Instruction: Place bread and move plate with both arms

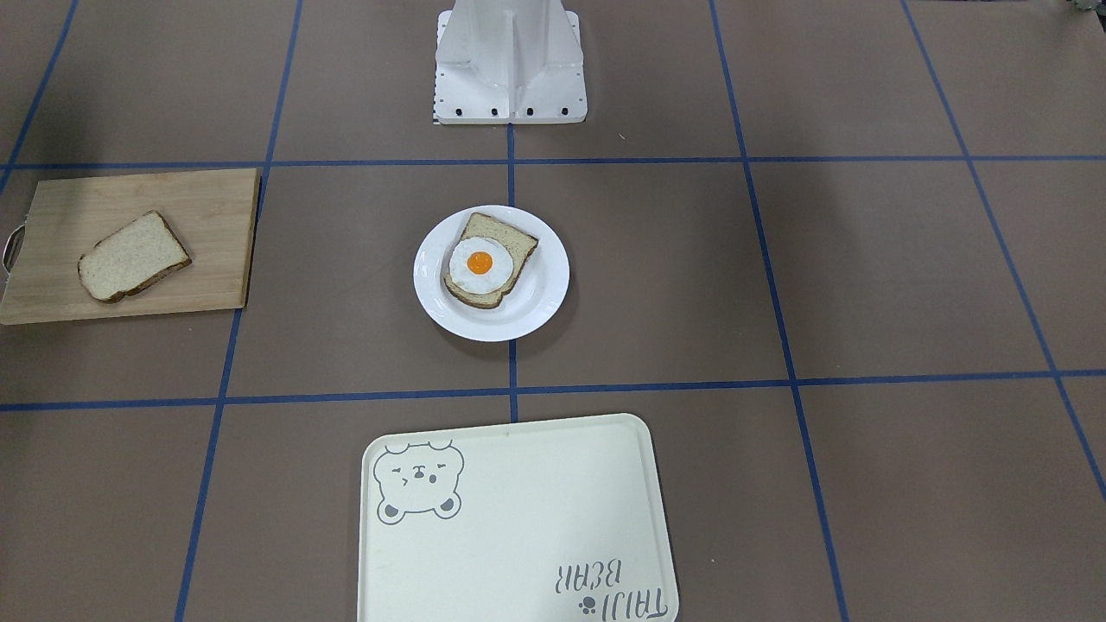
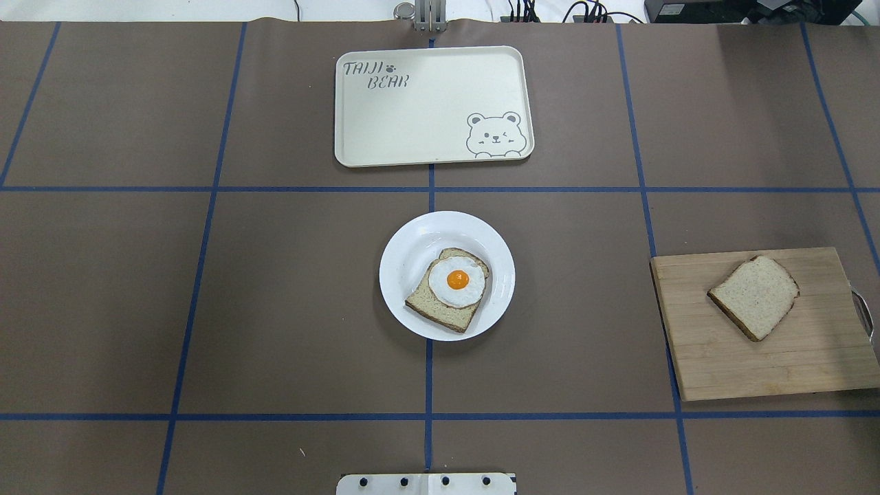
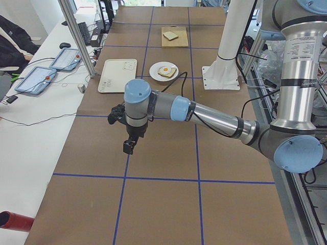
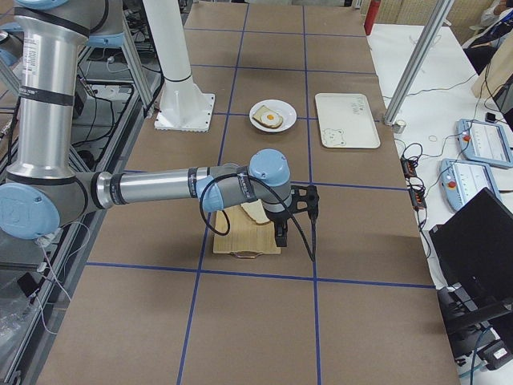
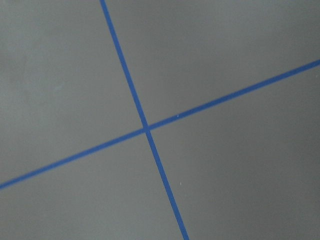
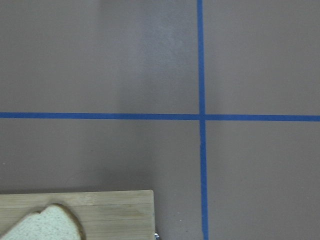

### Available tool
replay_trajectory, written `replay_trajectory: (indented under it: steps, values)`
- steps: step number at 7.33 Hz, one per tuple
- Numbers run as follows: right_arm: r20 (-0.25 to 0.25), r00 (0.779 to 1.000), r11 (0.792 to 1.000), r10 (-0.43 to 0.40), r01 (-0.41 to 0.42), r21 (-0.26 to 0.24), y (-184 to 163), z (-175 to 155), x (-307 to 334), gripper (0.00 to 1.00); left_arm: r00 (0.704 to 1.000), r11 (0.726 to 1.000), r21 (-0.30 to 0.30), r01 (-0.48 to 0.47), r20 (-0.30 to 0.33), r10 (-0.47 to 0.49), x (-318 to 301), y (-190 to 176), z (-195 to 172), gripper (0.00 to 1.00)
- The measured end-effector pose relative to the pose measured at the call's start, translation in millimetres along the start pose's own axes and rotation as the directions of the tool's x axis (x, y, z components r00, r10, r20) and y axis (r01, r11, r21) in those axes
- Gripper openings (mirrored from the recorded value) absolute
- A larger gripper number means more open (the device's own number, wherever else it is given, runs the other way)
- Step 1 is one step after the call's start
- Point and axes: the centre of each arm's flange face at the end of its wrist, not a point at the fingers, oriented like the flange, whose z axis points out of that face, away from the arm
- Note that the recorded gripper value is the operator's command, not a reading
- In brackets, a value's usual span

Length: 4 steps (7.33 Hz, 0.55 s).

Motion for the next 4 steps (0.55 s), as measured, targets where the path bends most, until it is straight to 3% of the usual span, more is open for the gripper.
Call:
replay_trajectory:
  steps: [2,4]
  values:
    - [0.044,0.994,0.994,0.104,-0.104,0.014,3,13,-24,1.0,0.996,0.992,0.088,-0.086,0.024,0.084,1,-11,-3,0.98]
    - [0.057,0.975,0.974,0.217,-0.22,0.058,25,46,-55,1.0,0.993,0.987,0.116,-0.114,0.034,0.111,3,-13,-5,0.98]
